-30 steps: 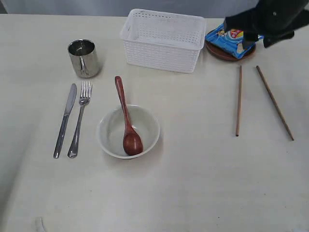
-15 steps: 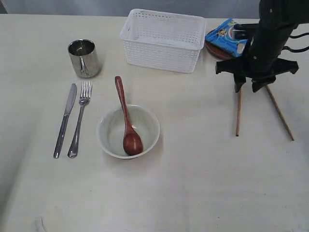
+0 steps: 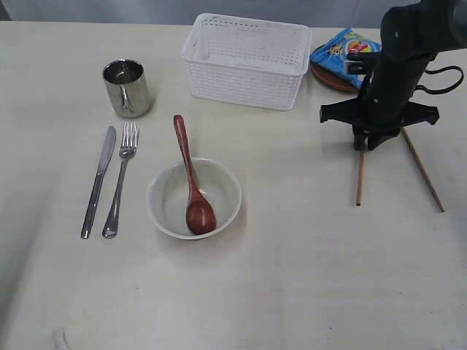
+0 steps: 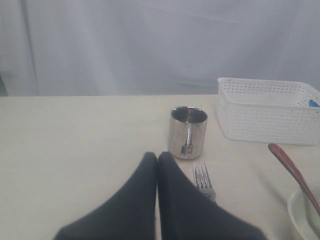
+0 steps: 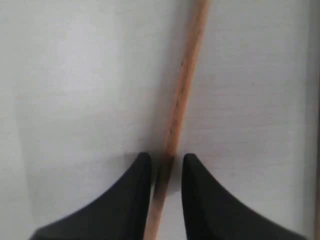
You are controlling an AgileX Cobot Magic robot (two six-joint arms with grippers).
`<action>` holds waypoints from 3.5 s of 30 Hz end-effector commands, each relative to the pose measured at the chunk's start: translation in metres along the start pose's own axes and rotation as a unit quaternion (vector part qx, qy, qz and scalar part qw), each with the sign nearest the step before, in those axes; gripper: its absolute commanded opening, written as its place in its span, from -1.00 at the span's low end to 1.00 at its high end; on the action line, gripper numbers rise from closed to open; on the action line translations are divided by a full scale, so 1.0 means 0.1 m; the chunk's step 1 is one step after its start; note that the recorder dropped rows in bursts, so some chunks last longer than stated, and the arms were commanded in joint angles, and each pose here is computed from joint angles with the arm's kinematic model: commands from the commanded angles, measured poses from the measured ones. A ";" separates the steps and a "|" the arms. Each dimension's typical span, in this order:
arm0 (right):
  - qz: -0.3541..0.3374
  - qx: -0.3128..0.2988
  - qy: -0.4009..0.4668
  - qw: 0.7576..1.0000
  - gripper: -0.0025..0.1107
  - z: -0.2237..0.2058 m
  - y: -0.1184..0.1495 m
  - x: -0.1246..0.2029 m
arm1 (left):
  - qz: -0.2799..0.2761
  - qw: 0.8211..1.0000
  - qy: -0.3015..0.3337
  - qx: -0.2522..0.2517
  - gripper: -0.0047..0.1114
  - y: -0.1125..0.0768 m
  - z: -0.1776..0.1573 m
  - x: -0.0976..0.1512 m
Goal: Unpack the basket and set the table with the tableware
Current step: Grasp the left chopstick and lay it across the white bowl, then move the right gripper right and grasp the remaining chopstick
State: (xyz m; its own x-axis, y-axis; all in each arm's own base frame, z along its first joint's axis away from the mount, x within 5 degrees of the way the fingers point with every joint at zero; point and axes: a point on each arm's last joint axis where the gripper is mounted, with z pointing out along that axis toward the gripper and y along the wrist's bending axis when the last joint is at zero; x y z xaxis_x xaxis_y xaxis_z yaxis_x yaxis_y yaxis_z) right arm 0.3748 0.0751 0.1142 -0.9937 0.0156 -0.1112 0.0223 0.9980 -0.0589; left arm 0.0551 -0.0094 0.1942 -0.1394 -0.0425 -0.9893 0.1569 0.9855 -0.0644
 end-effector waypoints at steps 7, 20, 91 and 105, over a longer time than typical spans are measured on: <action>-0.001 -0.010 0.025 1.000 -0.82 0.20 0.02 0.02 | 0.000 1.000 -0.004 0.001 -0.92 0.00 0.00 0.00; -0.086 -0.166 -0.026 0.982 -0.96 -1.28 0.12 0.31 | -0.002 1.000 -0.004 0.001 -0.92 0.00 0.00 0.00; -0.527 -0.097 -0.024 0.844 -0.40 -1.50 2.16 0.81 | -0.002 1.000 -0.004 0.001 -0.92 0.00 0.00 0.00; -0.263 -0.082 -0.087 0.957 -0.40 -1.78 0.16 -0.17 | -0.002 1.000 -0.004 0.001 -0.92 0.00 0.00 0.00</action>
State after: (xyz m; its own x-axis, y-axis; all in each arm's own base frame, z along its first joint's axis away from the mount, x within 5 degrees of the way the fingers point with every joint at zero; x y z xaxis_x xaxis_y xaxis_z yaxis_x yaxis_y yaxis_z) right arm 0.3623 0.1415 0.2984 -0.7617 -0.5850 -0.2786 -0.6052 0.7959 -0.0169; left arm 0.0551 -0.0094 0.1942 -0.1394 -0.0425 -0.9893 0.1569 0.9855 -0.0644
